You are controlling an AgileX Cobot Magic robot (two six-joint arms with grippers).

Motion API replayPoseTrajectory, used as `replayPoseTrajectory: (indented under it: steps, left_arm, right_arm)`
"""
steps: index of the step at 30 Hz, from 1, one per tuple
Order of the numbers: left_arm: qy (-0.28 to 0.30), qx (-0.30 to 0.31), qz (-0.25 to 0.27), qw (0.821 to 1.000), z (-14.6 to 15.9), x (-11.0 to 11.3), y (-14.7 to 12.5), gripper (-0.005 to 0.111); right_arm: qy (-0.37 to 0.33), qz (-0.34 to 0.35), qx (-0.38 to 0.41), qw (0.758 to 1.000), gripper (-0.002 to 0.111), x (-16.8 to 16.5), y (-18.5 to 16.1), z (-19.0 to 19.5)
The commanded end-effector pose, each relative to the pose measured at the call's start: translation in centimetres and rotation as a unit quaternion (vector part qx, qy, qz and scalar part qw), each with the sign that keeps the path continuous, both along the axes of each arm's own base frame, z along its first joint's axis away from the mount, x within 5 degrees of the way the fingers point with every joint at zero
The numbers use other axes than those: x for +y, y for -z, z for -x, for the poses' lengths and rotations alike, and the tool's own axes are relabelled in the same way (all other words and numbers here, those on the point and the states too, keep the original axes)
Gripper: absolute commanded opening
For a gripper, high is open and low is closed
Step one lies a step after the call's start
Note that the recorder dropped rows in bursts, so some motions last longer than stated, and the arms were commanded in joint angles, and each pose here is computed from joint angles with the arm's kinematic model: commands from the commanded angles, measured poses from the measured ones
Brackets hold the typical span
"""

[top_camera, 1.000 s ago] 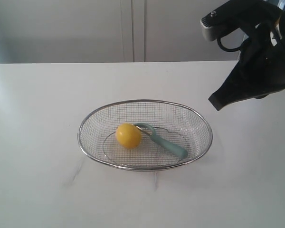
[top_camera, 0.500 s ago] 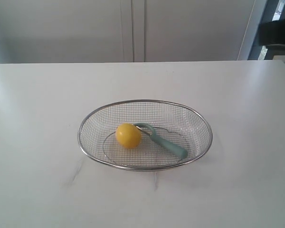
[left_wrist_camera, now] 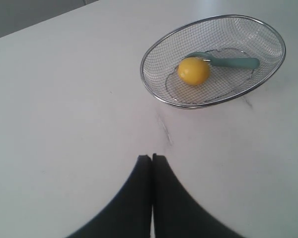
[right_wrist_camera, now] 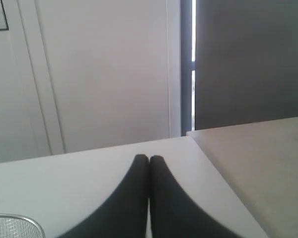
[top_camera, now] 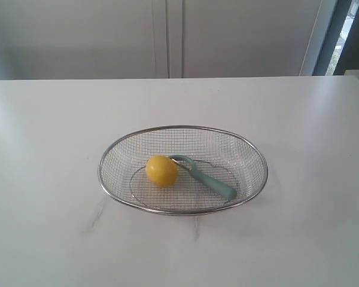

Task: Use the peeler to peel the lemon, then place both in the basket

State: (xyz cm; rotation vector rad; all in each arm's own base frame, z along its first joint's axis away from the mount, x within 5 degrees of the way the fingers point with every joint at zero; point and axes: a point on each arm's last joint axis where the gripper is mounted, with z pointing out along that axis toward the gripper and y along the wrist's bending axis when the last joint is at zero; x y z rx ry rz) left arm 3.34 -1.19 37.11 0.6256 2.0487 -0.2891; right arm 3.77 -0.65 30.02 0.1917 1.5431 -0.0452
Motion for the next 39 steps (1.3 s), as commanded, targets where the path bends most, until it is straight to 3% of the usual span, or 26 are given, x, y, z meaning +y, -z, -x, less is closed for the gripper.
replayPoseTrajectory:
  steps: [1, 6, 15, 20, 25, 34, 39]
  left_arm:
    - [0.001, 0.005, 0.004, 1.000, 0.1, 0.0, 0.2, 0.000]
    - [0.001, 0.003, 0.004, 1.000, 0.1, 0.0, 0.2, 0.000]
    - [0.001, 0.003, 0.004, 1.000, 0.1, 0.0, 0.2, 0.000]
    - [0.001, 0.003, 0.004, 1.000, 0.1, 0.0, 0.2, 0.000]
    - [0.001, 0.002, 0.005, 1.000, 0.1, 0.0, 0.2, 0.000]
    - [0.001, 0.002, 0.005, 1.000, 0.1, 0.0, 0.2, 0.000]
    - [0.001, 0.002, 0.005, 1.000, 0.1, 0.0, 0.2, 0.000]
  right_arm:
    - [0.009, 0.010, -0.019, 1.000, 0.000, 0.0, 2.0, 0.5]
    - [0.010, 0.008, 0.014, 1.000, 0.000, -0.1, 4.1, -0.2]
    - [0.008, -0.007, 0.117, 0.993, 0.000, -0.3, 11.4, -1.6]
    - [0.008, -0.001, 0.134, 0.991, 0.000, -0.4, 11.7, -1.5]
    - [0.002, 0.054, 0.143, 0.988, 0.000, -0.4, 11.8, -1.5]
    - [-0.005, 0.058, 0.144, 0.988, 0.000, -0.3, 11.8, -1.5]
    - [-0.045, 0.062, 0.141, 0.987, 0.000, 0.2, 11.8, -1.6]
